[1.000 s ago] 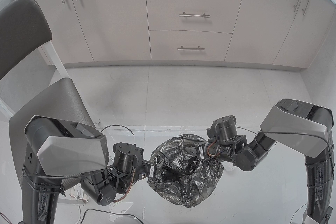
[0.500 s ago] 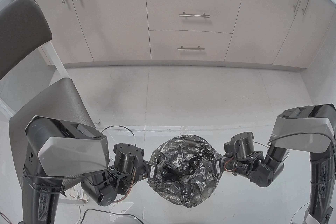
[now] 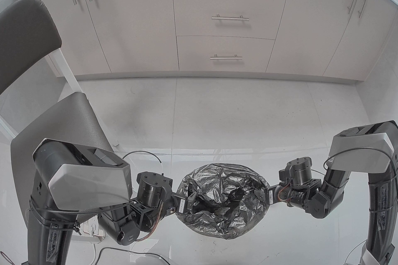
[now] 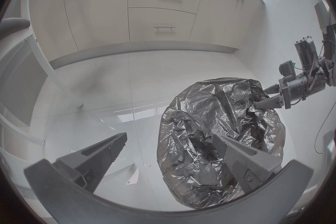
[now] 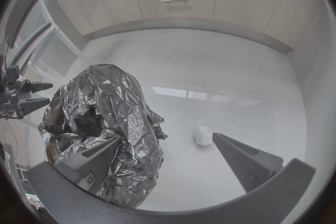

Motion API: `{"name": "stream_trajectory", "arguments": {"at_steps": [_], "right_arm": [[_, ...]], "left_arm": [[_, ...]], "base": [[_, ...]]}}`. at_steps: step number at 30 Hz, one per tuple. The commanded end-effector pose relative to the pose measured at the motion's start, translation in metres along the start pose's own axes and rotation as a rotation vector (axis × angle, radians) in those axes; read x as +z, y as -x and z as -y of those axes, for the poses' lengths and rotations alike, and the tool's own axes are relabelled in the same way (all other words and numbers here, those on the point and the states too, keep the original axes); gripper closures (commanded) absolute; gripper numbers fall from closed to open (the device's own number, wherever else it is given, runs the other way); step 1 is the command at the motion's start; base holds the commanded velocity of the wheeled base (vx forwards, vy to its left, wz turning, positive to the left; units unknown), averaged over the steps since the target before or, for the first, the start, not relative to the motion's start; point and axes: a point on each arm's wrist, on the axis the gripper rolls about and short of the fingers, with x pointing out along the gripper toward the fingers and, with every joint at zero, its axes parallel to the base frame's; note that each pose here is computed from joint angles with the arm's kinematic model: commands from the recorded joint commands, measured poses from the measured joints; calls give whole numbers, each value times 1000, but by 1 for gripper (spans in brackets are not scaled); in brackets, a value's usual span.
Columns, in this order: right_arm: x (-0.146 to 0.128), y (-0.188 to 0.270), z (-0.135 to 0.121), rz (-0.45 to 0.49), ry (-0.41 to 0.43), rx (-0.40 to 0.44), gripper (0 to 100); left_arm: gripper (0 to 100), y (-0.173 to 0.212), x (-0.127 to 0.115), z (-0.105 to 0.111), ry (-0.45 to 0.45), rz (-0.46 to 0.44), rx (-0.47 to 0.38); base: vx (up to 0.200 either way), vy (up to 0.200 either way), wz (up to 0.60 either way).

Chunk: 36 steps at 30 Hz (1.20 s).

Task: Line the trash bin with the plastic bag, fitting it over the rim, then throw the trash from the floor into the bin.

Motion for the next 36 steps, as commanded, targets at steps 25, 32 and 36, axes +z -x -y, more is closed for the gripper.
{"name": "stream_trajectory", "arguments": {"at_steps": [25, 32, 36], "right_arm": [[-6, -45, 4, -25, 8, 21, 0], [12, -19, 2, 23, -8, 36, 0], [40, 26, -5, 104, -4, 105, 0]], "left_arm": [[0, -1, -4, 2, -4, -7, -4], [0, -1, -4, 2, -3, -7, -5], [0, -1, -4, 4, -5, -6, -9]], "base": [[0, 0, 0], [0, 0, 0], [0, 0, 0]]}}
